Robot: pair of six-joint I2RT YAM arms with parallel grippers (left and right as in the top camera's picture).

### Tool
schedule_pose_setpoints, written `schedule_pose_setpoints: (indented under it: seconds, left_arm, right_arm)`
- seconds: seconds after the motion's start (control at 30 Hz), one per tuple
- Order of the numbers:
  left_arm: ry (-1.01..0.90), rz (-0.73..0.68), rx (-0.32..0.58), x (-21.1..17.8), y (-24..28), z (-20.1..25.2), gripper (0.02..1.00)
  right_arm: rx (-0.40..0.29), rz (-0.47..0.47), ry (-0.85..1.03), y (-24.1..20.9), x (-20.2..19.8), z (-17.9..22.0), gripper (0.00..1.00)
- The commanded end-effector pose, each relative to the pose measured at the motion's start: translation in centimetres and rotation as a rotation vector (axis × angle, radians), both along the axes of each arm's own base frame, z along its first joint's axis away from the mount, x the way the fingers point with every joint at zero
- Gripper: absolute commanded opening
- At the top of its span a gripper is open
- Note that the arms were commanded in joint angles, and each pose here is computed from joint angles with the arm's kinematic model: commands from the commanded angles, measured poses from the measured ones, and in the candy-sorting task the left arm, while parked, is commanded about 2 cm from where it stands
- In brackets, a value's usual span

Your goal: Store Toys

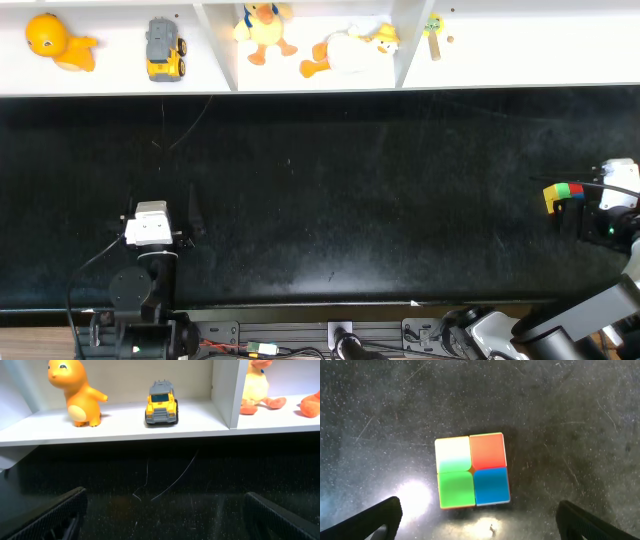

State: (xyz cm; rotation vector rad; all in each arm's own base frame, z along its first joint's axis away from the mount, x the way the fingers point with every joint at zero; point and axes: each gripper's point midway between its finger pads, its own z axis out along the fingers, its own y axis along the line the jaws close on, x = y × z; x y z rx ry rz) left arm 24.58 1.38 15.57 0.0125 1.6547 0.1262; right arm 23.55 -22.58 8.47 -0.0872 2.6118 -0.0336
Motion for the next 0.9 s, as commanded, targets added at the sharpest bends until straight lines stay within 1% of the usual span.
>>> schedule_pose_setpoints:
  seconds: [0.03,0.27,0.6,0.9]
  left_arm:
    - [-0.005,-0.014,0.019,0.0,-0.3,0.1,0.998]
    - [-0.005,-0.014,0.019,0.0,-0.3,0.1,0.998]
    - [-0.005,-0.014,0.019,0.0,-0.3,0.1,0.998]
    - [-0.005,-0.014,0.019,0.0,-0.3,0.1,0.998]
  right_arm:
    - [-0.029,0.060,0.008,0.0,1.3,-0.1,0.996]
    - [-0.015,0.096,0.025,0.8,2.3,-1.3,0.998]
    - [-0.008,0.085,0.046,0.6,2.1,-1.9,0.998]
    - [0.021,0.069,0.065,0.7,1.9,-2.8,1.000]
